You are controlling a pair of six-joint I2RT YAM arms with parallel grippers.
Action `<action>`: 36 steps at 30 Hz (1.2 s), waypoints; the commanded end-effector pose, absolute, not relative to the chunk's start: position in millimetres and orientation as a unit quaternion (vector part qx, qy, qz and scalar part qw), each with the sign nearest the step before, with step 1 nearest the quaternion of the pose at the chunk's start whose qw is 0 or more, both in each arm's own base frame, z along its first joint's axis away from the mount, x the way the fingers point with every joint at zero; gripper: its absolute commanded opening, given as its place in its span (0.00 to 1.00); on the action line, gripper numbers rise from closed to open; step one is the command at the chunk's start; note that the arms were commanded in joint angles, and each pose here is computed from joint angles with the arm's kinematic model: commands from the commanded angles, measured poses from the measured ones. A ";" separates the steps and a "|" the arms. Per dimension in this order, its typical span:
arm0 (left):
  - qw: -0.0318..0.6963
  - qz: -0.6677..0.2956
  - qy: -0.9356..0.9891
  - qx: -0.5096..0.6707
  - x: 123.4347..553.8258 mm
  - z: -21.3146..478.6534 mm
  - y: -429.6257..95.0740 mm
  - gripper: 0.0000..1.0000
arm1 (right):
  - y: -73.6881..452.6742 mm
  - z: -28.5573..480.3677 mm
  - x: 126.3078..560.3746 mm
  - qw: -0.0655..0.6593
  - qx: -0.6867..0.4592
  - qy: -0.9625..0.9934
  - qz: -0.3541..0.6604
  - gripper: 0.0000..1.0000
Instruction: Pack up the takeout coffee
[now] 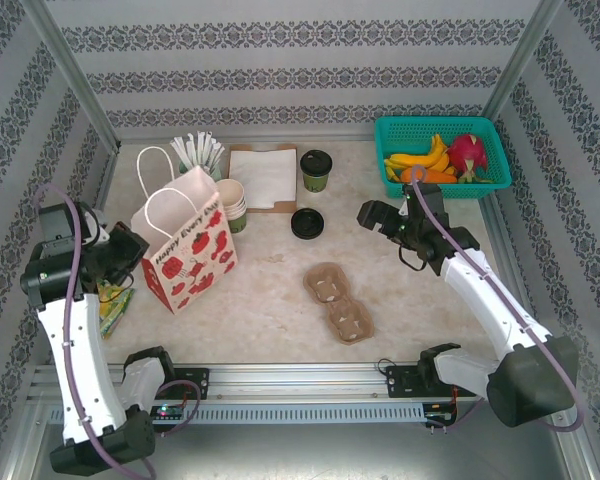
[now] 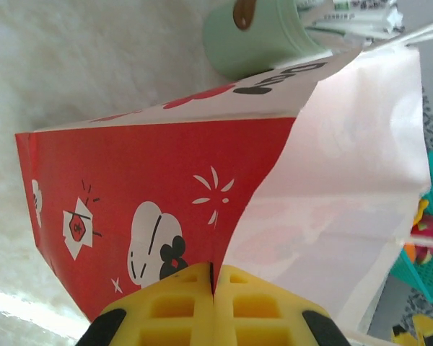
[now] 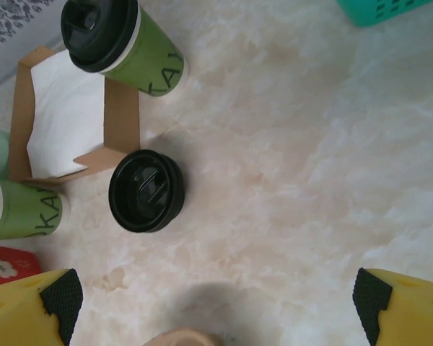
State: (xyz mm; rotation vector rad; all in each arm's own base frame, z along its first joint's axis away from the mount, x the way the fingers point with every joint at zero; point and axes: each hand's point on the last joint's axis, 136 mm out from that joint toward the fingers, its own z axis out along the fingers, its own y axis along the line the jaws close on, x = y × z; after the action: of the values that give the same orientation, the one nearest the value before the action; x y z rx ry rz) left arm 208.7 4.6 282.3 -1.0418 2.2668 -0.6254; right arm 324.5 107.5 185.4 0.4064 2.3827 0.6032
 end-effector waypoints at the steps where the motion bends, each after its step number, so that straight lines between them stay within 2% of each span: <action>1: 0.259 -0.265 0.848 -0.379 209.3 283.6 -14.8 0.00 | 109.1 172.1 301.9 0.250 0.172 0.925 0.229 0.98; 6: 0.263 -0.285 0.852 -0.352 204.4 291.0 -30.2 0.00 | 106.4 160.5 291.6 0.235 0.189 0.926 0.226 0.98; 12: 0.245 -0.312 0.852 -0.342 208.9 272.7 -56.5 0.00 | 114.0 150.3 277.3 0.188 0.243 0.920 0.243 0.98; 14: 0.245 -0.308 0.856 -0.336 210.7 270.7 -62.3 0.09 | 115.9 147.3 273.2 0.175 0.271 0.913 0.248 0.98; 23: 0.240 -0.335 0.880 -0.237 231.3 266.5 -120.1 0.28 | 140.6 117.8 248.8 0.093 0.338 0.908 0.231 0.98; 29: 0.265 -0.333 0.893 -0.147 237.2 281.8 -143.7 0.49 | 163.0 102.1 227.3 0.054 0.358 0.910 0.201 0.97; 30: 0.268 -0.323 0.896 -0.141 236.4 280.8 -140.7 0.55 | 163.9 99.5 222.0 0.048 0.359 0.913 0.189 0.97; 34: 0.293 -0.303 0.900 -0.117 235.0 284.4 -133.8 0.88 | 166.3 92.2 211.2 0.047 0.373 0.910 0.173 0.90; 36: 0.305 -0.299 0.898 -0.105 235.3 287.6 -132.5 1.00 | 173.5 92.4 210.5 0.046 0.371 0.911 0.177 0.87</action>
State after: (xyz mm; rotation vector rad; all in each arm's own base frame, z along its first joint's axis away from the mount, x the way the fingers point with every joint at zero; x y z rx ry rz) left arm 231.5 -135.9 268.5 -0.3879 2.4577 -0.8374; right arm 214.9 176.9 97.9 1.0325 2.8060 0.6022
